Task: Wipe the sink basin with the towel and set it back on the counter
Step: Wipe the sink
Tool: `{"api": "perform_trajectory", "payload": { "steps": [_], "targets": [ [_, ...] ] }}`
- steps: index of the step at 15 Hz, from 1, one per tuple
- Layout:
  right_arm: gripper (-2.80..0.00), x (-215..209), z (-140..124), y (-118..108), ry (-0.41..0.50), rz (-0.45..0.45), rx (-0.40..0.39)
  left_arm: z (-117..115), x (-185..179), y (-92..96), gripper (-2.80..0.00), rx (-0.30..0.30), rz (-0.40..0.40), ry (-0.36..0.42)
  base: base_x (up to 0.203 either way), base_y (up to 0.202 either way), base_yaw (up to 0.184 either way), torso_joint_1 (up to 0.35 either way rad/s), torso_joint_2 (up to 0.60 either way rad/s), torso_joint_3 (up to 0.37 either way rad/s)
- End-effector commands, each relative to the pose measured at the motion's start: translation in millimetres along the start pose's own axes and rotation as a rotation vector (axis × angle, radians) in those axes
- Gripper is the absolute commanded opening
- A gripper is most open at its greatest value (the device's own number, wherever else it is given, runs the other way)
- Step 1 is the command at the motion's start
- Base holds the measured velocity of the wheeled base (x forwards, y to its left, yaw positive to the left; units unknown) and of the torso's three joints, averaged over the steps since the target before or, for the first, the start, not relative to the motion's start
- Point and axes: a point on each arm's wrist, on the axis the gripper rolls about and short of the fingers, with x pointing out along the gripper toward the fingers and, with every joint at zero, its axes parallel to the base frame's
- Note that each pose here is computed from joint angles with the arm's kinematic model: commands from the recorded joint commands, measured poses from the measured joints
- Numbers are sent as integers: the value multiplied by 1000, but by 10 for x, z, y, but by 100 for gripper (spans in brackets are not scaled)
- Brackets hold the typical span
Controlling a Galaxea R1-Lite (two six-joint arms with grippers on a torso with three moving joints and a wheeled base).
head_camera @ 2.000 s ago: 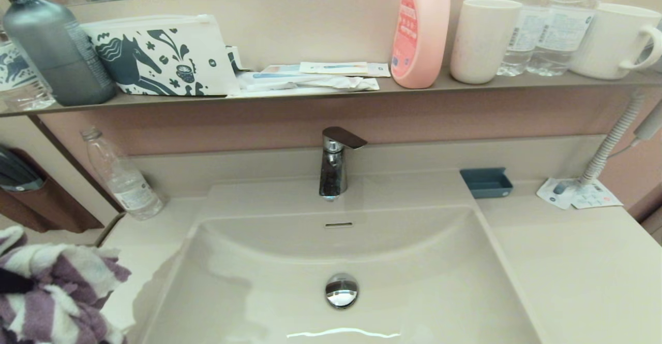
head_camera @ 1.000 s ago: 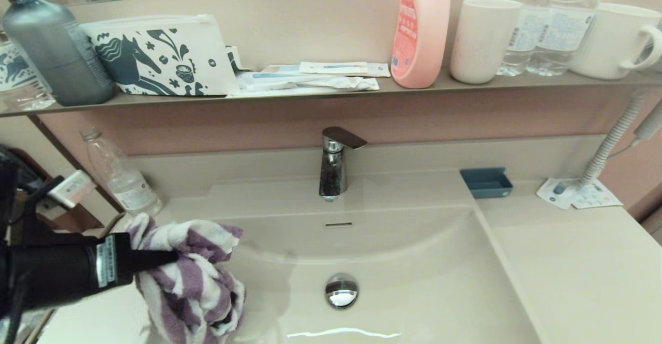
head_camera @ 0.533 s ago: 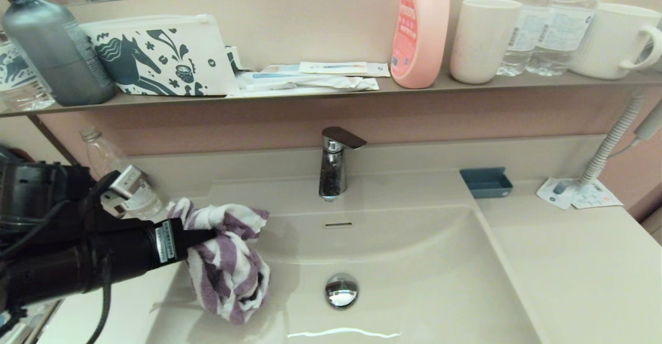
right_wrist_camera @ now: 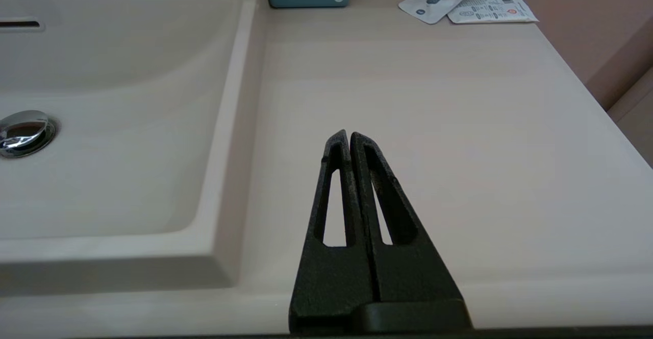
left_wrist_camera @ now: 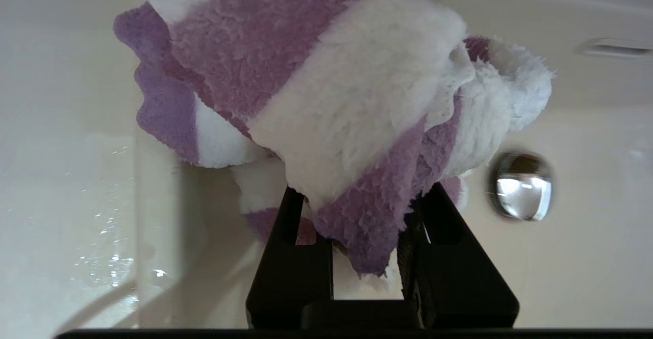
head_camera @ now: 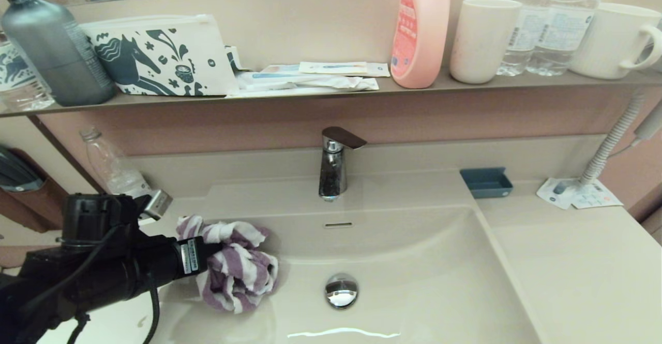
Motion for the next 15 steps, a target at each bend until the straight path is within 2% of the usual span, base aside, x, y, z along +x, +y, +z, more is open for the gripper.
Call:
{"api": "perform_trajectory", "payload": {
  "steps": [1,5,8,10,15],
  "targets": [
    [-280,0,0,0,0,1,-1,-80,153,41,-280,-7,25,50,0,0,0,0,0,0],
    [-280,0,0,0,0,1,-1,-184,457,90,-280,-4,32,62,0,0,0,0,0,0],
    [-280,0,0,0,0,1,-1,-382,608,51,-280,-2,65,100,0,0,0,0,0,0],
    [-280,0,0,0,0,1,-1,-438,708,-35,-280,9,77,59,0,0,0,0,0,0],
    [-280,0,0,0,0,1,-1,-557,891,-236,-280,41,46,96,0,0,0,0,0,0]
  ]
}}
